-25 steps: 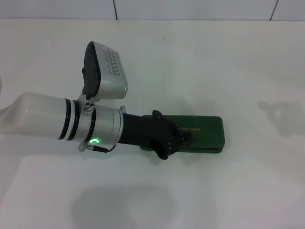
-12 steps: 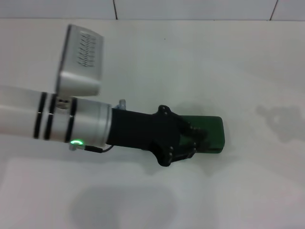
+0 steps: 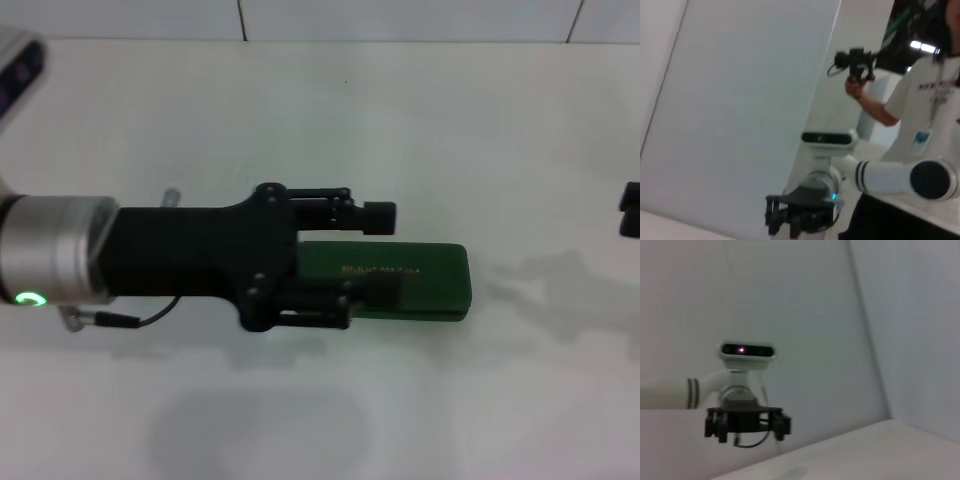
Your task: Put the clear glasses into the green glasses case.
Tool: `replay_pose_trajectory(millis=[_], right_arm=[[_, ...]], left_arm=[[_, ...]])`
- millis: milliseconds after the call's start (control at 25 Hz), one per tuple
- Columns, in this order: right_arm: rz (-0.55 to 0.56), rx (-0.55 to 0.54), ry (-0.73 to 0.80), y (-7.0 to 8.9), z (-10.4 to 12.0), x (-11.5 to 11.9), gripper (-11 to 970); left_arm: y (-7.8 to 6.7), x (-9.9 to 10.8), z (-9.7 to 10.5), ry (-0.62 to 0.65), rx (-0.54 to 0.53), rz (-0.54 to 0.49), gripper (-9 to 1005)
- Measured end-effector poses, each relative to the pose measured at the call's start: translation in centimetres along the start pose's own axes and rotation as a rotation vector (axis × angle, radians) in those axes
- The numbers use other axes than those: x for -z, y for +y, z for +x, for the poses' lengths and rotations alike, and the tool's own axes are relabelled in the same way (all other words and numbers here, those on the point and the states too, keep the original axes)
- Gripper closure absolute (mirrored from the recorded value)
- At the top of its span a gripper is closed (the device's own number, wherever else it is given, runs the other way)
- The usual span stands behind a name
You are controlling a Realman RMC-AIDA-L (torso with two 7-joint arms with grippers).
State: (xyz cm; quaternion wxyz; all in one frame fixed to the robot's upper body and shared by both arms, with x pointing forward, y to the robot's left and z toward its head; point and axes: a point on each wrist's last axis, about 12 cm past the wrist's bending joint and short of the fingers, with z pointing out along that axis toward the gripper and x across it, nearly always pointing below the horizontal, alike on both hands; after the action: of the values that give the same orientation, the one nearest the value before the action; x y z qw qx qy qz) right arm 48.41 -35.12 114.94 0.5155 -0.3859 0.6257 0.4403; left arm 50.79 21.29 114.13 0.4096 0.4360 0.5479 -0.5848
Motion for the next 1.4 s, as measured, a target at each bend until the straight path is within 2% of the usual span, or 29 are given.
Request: replay_pose_trajectory(millis=[80,280,440,480,680,920,1160,1400], right_arm=[[-0.037,-0.018,0.010,0.2,-0.1,-0.5,812],[-0.105,-0.007,0.048,0.5,-0.3,-1.5,624],[-0.151,0.012,0.046,1.0,-0.4,-2.2,433],[-0.176,0.019,0.048,1.2,-0.4,-2.6,385],[-0.269,0.044,0.077,1.7,0.1,-4.5,282],[-0.307,0.066,0.108,1.4,0.1,-6.9,159],[-0.304,0.092,0.117,0.7,-0.3,-8.2,98],[-0.297,0.099,0.088,0.7,-0.5,-8.2,98]], left_arm=[[-0.3,0.3,0.2,-0.015,0.009,0.006,519],[-0.8,1.0,1.2,-0.015,0.022,-0.007,300],[-1.1,1.3,2.0,0.027,-0.002,-0.012,153],[-1.1,1.3,2.3,0.046,-0.011,-0.012,150],[-0.8,1.6,3.2,0.093,-0.028,-0.010,139],[-0.1,3.1,2.2,0.106,-0.041,-0.043,139],[0.3,5.0,1.1,0.088,-0.039,-0.105,140],[0.2,5.4,1.1,0.090,-0.022,-0.113,140]])
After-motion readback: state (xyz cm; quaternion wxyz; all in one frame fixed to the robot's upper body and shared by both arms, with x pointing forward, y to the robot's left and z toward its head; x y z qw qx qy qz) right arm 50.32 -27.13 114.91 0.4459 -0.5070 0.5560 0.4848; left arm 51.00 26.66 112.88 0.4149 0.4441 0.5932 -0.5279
